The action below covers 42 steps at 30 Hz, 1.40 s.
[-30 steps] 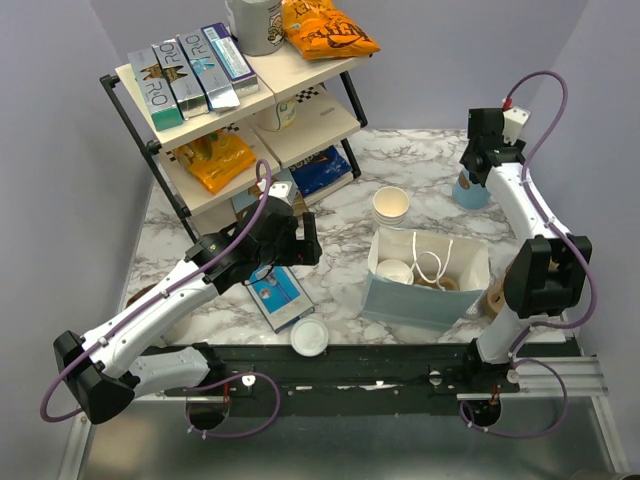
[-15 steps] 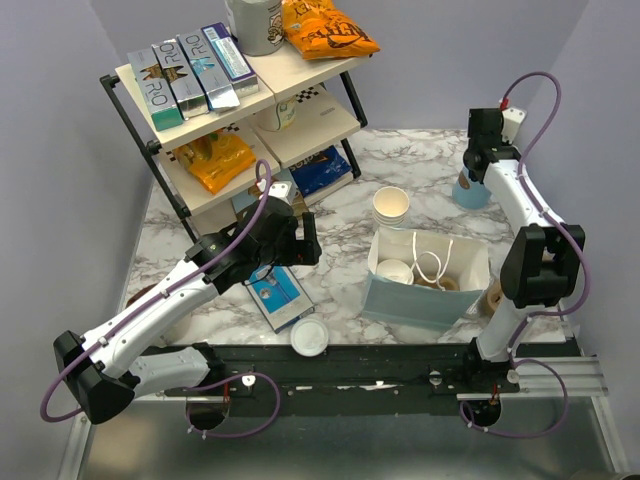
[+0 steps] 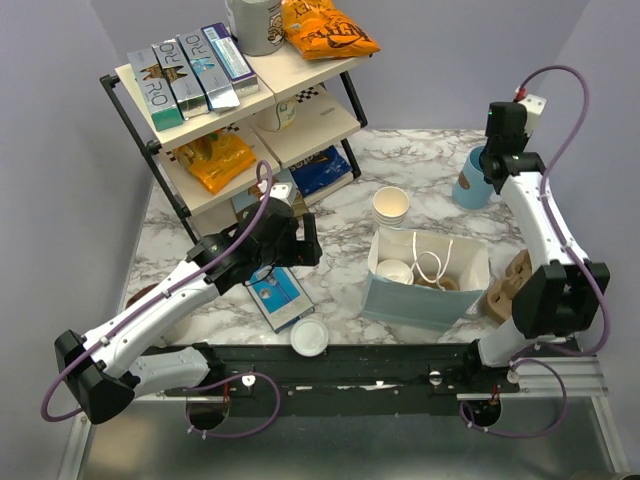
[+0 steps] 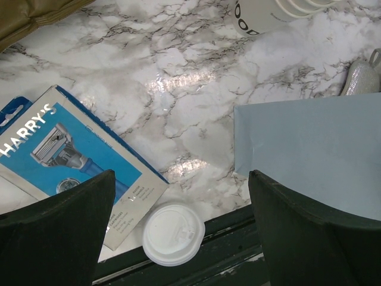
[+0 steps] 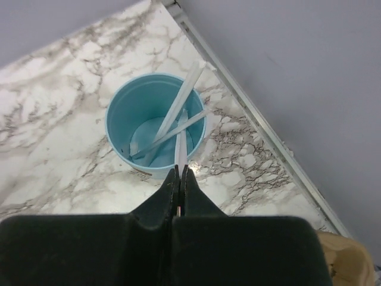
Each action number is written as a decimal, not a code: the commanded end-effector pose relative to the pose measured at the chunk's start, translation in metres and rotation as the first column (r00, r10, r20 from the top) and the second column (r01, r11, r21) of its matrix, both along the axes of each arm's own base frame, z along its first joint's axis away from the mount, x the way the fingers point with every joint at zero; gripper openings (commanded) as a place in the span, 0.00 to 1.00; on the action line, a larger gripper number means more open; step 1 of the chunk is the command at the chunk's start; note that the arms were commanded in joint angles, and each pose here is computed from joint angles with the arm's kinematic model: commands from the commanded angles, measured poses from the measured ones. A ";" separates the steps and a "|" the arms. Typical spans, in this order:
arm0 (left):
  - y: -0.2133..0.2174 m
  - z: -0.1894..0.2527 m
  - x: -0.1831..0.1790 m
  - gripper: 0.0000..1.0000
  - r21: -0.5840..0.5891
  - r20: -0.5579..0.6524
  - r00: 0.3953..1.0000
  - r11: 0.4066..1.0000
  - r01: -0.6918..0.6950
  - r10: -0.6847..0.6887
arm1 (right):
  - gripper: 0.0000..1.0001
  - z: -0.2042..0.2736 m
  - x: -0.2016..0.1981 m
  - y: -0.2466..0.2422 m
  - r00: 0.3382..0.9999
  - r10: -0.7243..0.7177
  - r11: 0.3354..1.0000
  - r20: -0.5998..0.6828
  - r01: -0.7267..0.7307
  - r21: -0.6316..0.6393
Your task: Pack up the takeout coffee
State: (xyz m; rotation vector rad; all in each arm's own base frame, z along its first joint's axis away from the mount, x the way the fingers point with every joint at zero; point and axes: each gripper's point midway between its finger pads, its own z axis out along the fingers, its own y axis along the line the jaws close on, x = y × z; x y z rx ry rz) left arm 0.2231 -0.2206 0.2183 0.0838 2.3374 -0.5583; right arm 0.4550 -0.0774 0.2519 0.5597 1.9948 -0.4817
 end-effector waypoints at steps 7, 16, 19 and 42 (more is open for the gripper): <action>-0.003 0.005 -0.005 0.99 -0.044 0.030 0.999 0.998 0.043 -0.042 | 0.01 0.111 -0.088 0.056 0.936 0.321 0.936 0.146 -0.337 0.104; 0.003 0.001 -0.012 0.99 -0.030 0.041 0.997 0.997 0.073 -0.072 | 0.01 0.182 -0.180 0.147 0.599 0.733 0.598 0.321 -0.793 0.117; 0.003 0.002 -0.014 0.99 -0.029 0.050 0.995 0.996 0.089 -0.088 | 0.01 0.193 -0.223 0.182 0.404 0.849 0.385 0.340 -0.915 0.124; -0.004 0.003 -0.021 0.99 -0.094 0.080 0.989 0.987 0.134 -0.126 | 0.01 0.155 -0.321 0.188 0.399 0.883 0.317 0.248 -0.896 0.312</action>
